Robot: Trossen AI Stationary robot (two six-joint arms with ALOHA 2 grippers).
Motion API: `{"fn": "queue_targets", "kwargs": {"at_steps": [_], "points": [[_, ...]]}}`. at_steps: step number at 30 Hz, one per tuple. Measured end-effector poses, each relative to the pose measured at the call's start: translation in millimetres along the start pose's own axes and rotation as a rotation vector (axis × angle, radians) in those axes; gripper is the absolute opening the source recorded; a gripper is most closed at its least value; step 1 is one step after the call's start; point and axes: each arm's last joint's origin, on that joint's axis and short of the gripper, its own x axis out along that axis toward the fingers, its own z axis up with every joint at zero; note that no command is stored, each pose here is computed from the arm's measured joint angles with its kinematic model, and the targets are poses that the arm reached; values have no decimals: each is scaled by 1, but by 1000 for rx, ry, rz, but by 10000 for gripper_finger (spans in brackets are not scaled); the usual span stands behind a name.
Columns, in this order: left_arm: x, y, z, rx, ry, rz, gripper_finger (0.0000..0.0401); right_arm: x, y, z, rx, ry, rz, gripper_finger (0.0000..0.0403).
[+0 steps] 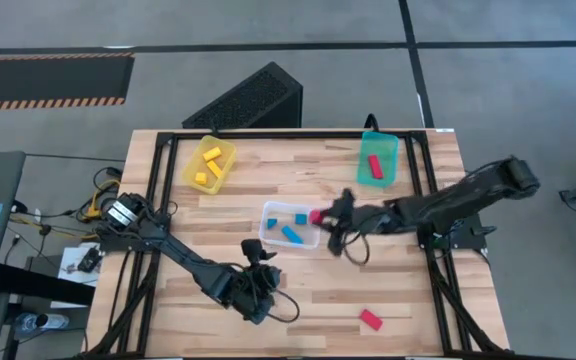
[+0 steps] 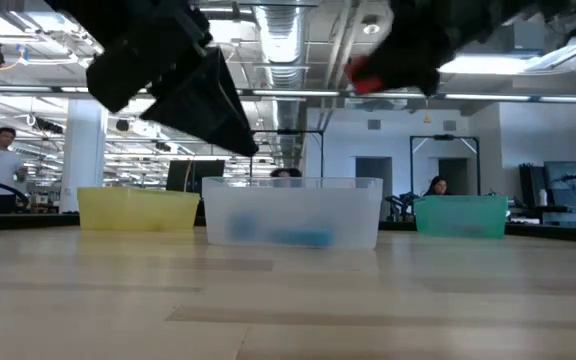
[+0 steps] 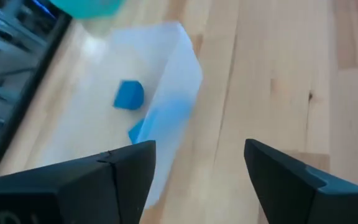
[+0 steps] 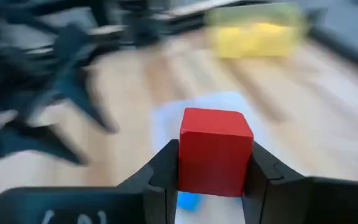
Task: Sort & place blocks by color
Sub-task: Put the left red block into the green bin
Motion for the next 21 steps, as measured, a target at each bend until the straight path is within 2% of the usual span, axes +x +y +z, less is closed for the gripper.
{"fn": "queue_targets", "kwargs": {"at_steps": [1,6,8,12,17,21], "points": [[2,0,-1,1,12,-8,238,-7,-12,-2,-8,19,-74,119],[9,6,3,-24,3,26,239,-36,-78,-31,-3,161,-621,119],[13,9,7,-59,-20,45,238,-40,-97,-41,35,205,-732,119],[25,15,18,-90,-37,-7,238,-41,-123,-56,77,259,-832,119],[39,23,32,-112,-67,-151,238,-38,-150,-61,92,307,-945,121],[47,30,42,-118,-108,-239,238,-38,-163,-60,123,345,-960,169]]}}
